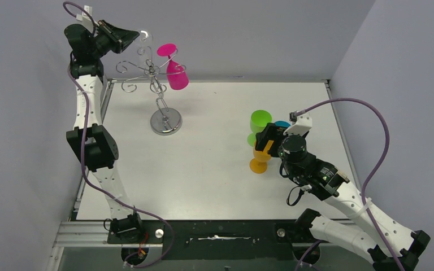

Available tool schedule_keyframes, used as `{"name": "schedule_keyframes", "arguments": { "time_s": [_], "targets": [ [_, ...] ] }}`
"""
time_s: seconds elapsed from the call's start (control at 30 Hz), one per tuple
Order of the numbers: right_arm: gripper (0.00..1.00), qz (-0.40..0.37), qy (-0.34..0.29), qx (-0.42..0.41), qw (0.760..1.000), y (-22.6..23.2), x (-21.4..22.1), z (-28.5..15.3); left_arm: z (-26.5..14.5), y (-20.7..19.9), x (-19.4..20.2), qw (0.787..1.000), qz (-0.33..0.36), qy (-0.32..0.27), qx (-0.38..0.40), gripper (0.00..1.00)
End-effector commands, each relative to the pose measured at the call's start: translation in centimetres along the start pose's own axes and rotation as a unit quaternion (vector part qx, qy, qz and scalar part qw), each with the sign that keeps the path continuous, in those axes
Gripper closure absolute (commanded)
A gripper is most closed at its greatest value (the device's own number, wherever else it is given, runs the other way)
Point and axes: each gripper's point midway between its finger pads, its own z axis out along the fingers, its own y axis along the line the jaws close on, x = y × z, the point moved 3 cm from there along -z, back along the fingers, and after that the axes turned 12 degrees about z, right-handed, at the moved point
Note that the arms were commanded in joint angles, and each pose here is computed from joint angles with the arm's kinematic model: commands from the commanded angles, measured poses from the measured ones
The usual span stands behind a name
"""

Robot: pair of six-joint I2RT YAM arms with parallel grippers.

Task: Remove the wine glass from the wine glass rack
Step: Pick up the wine glass from the wine rack.

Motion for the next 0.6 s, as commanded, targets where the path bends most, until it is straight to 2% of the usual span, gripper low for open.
{"name": "schedule_keyframes", "arguments": {
  "time_s": [0.0,0.33,0.47,0.57],
  "targets": [
    [0.16,0.015,-0.019,0.009,1.000,0.2,-0.7,0.5,-0.4,-3.3,0.4,0.997,0.032,0.022,0.063,1.00],
    [0.16,0.014,-0.015,0.014,1.000,0.0,-0.6,0.5,0.4,-1.2,0.2,1.000,0.016,0.009,0.021,1.00],
    [0.16,0.018,-0.015,0.015,1.000,-0.1,-0.5,0.4,0.4,-1.9,0.2,0.999,0.013,0.014,0.038,1.00],
    [0.16,0.020,-0.015,0.016,1.000,-0.2,-0.4,0.4,-0.2,-2.3,0.0,1.000,0.022,0.007,0.021,1.00]
  ]
}}
